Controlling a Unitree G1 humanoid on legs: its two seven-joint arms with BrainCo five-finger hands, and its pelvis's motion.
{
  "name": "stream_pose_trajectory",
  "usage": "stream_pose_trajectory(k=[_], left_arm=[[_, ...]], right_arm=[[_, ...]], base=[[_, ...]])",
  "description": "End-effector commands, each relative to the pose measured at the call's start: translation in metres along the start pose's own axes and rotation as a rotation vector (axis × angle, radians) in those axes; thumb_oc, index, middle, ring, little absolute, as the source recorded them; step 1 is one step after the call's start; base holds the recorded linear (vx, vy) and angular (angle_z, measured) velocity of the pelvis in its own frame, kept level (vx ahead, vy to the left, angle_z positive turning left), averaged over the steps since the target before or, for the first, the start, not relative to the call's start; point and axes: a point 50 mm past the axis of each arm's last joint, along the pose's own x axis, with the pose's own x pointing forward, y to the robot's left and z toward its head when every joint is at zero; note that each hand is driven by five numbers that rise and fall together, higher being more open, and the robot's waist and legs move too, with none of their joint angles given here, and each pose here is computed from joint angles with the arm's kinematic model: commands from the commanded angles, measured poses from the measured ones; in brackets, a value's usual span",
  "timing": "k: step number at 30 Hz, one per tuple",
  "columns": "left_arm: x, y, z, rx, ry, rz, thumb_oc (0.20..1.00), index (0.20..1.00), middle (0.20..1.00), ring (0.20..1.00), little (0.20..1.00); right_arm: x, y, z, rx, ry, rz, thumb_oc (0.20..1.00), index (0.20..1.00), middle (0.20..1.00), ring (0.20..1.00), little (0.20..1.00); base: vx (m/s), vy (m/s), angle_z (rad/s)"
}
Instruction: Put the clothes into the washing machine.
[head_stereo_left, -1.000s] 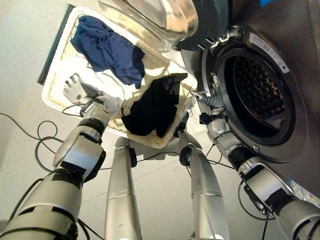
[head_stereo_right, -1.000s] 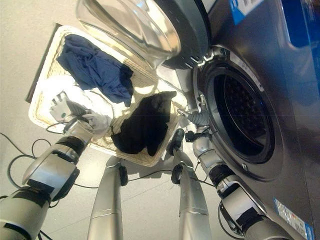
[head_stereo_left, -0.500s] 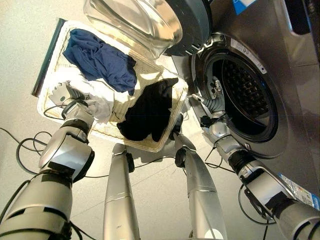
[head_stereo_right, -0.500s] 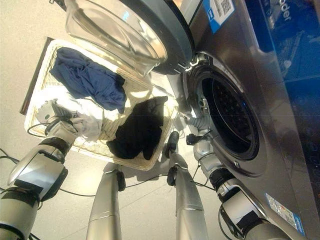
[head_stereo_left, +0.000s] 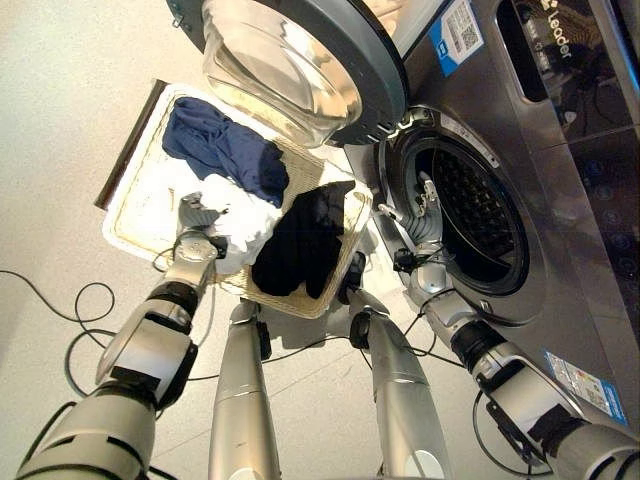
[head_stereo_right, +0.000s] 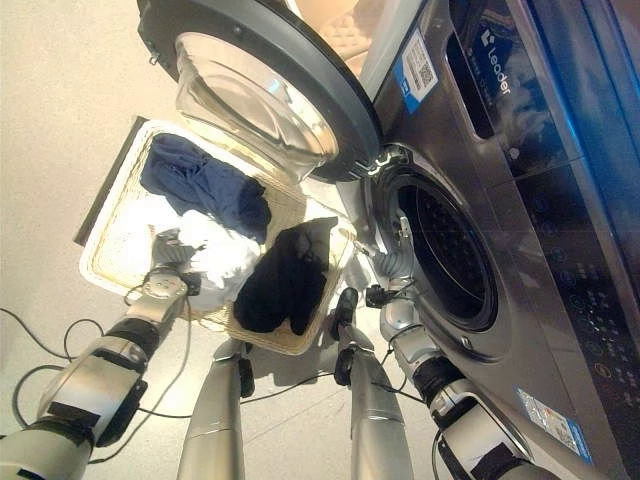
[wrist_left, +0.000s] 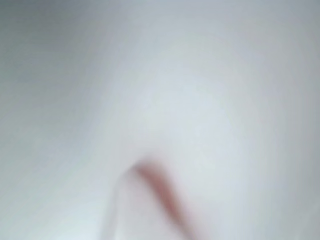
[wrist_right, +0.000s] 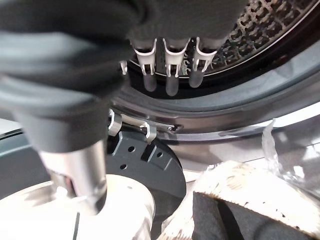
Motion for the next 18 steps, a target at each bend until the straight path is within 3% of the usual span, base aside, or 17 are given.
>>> stream_pose_trajectory(k=[1,4,5,10,18], left_arm=[[-0.014,-0.036,0.01,-0.341,-0.088,-0.255,0.2,0.2,0.2,0.2,0.2],[-0.023,-0.045,0.006,-0.411,-0.098,-0.358,0.2,0.2,0.2,0.2,0.2],[-0.029,-0.049,0.003,-0.447,-0.102,-0.433,0.2,0.2,0.2,0.2,0.2],[-0.04,-0.054,-0.006,-0.535,-0.092,-0.622,0.2,0.2,0.2,0.2,0.2],[-0.057,-0.068,-0.009,-0.684,-0.087,-0.844,0.2,0.2,0.2,0.2,0.2]], right_arm=[[-0.001,-0.012,0.007,-0.032,-0.043,0.035,1.0,1.0,1.0,1.0,1.0],[-0.004,-0.009,0.006,-0.085,-0.057,0.127,1.0,1.0,1.0,1.0,1.0],[-0.007,-0.001,0.008,-0.18,-0.094,0.25,1.0,1.0,1.0,1.0,1.0],[-0.007,0.002,0.006,-0.407,-0.111,0.484,1.0,1.0,1.0,1.0,1.0],[-0.006,0.016,0.009,-0.413,-0.064,0.722,1.0,1.0,1.0,1.0,1.0]], base=[[0.01,-0.007,0.08],[0.01,-0.018,0.07],[0.01,-0.026,0.09],[0.02,-0.048,0.06],[0.01,-0.046,0.1]])
